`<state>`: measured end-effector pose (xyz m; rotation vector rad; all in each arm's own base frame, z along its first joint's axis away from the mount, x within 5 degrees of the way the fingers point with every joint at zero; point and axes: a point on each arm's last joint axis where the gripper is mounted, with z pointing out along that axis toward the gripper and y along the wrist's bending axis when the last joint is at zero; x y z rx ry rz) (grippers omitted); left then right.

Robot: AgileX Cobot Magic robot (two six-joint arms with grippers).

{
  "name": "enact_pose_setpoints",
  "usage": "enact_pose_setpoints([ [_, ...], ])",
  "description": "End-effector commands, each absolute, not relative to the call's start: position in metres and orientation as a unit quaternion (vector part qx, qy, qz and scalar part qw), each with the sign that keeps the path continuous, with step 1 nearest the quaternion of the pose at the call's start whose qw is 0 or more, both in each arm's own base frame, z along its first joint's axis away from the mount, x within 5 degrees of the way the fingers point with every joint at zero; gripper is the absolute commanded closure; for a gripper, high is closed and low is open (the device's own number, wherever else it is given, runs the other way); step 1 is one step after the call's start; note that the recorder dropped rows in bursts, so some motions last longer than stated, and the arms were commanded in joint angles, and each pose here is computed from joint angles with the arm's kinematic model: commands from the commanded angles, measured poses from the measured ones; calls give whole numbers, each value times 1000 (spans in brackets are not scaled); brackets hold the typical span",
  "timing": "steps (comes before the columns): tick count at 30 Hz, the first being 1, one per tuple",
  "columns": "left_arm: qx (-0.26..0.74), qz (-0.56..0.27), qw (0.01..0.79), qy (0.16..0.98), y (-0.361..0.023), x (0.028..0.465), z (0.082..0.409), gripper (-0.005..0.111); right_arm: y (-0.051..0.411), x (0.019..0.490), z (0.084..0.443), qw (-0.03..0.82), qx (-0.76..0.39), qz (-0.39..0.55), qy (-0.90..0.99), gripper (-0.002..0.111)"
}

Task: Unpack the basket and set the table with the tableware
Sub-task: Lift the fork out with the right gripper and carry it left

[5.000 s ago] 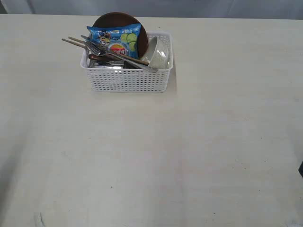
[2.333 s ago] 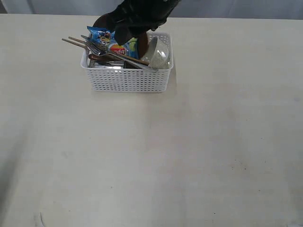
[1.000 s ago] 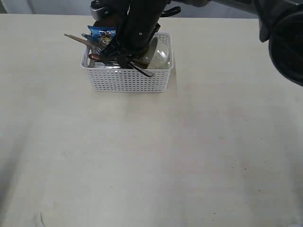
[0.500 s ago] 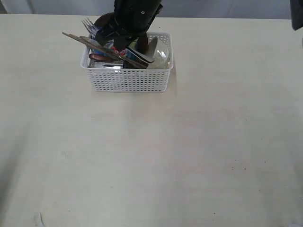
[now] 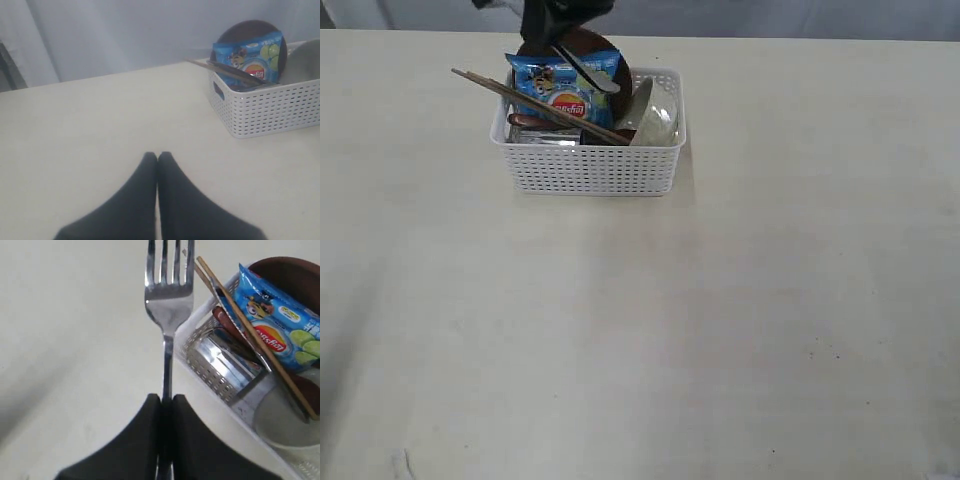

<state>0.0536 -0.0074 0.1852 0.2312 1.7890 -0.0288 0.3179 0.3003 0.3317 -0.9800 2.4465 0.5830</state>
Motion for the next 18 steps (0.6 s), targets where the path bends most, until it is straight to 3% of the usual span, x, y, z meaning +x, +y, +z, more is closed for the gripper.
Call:
enact_pose_setpoints([
  [1, 101, -19, 620, 778, -8, 53, 184, 107, 302, 296, 353, 257, -303, 203, 895, 109],
  [6, 101, -19, 620, 778, -8, 53, 184, 107, 298, 261, 334, 265, -219, 244, 907, 109],
  [12, 101, -19, 620, 778, -8, 53, 184, 107, 295, 208, 248, 230, -142, 278, 922, 109],
  [18, 101, -19, 620, 778, -8, 53, 184, 107, 288, 190, 189, 202, -96, 271, 936, 109],
])
